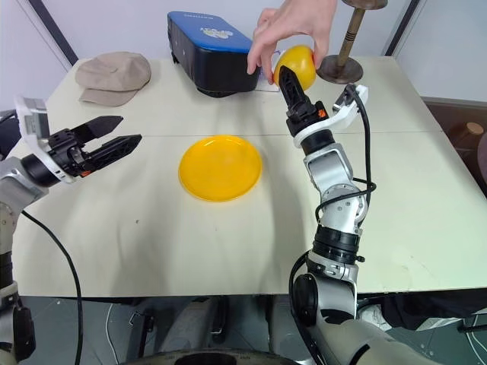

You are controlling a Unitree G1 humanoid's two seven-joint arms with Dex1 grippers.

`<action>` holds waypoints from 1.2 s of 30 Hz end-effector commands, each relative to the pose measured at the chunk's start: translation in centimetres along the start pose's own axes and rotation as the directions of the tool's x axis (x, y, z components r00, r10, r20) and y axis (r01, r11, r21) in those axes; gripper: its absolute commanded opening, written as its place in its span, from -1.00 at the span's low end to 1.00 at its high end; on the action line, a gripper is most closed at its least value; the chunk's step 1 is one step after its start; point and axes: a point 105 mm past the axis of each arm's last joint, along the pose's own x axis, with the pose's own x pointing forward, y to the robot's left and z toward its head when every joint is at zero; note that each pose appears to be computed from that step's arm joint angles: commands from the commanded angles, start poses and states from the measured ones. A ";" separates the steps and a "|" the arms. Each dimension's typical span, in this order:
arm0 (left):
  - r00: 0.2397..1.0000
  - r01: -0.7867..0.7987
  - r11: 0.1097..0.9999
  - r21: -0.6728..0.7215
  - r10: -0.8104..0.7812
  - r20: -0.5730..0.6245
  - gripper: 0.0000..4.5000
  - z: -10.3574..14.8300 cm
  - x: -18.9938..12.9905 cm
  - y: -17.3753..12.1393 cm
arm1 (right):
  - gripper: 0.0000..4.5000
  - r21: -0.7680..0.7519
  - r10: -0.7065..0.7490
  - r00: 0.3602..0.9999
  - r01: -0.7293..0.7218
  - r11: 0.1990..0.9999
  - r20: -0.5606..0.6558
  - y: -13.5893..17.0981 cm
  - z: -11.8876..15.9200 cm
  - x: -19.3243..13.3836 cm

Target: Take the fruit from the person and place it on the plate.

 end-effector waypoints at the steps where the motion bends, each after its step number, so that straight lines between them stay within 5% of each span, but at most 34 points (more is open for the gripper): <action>1: 0.999 0.006 0.999 0.045 -0.008 0.044 1.00 1.6 -0.5 -0.6 | 0.99 -0.016 0.051 0.998 -0.050 0.999 0.031 1.0 1.0 0.9; 15: 0.999 0.006 0.999 0.041 -0.008 0.040 1.00 1.5 -0.7 -0.9 | 0.99 -0.049 0.050 0.997 -0.047 0.998 0.055 0.5 1.8 1.9; 19: 0.999 0.005 0.999 0.042 -0.006 0.040 1.00 1.5 -0.6 -0.9 | 0.46 -0.053 0.041 0.997 -0.037 0.998 0.065 0.3 2.1 1.8; 27: 0.999 0.004 0.999 0.043 -0.006 0.038 1.00 1.5 -0.6 -0.9 | 0.43 -0.061 0.035 0.997 -0.031 0.998 0.066 0.1 2.2 1.7; 36: 0.995 -0.017 0.998 0.063 0.023 -0.093 1.00 -1.0 -1.6 -0.5 | 0.43 -0.354 0.033 0.927 -0.175 0.919 -0.373 -0.3 -5.1 1.1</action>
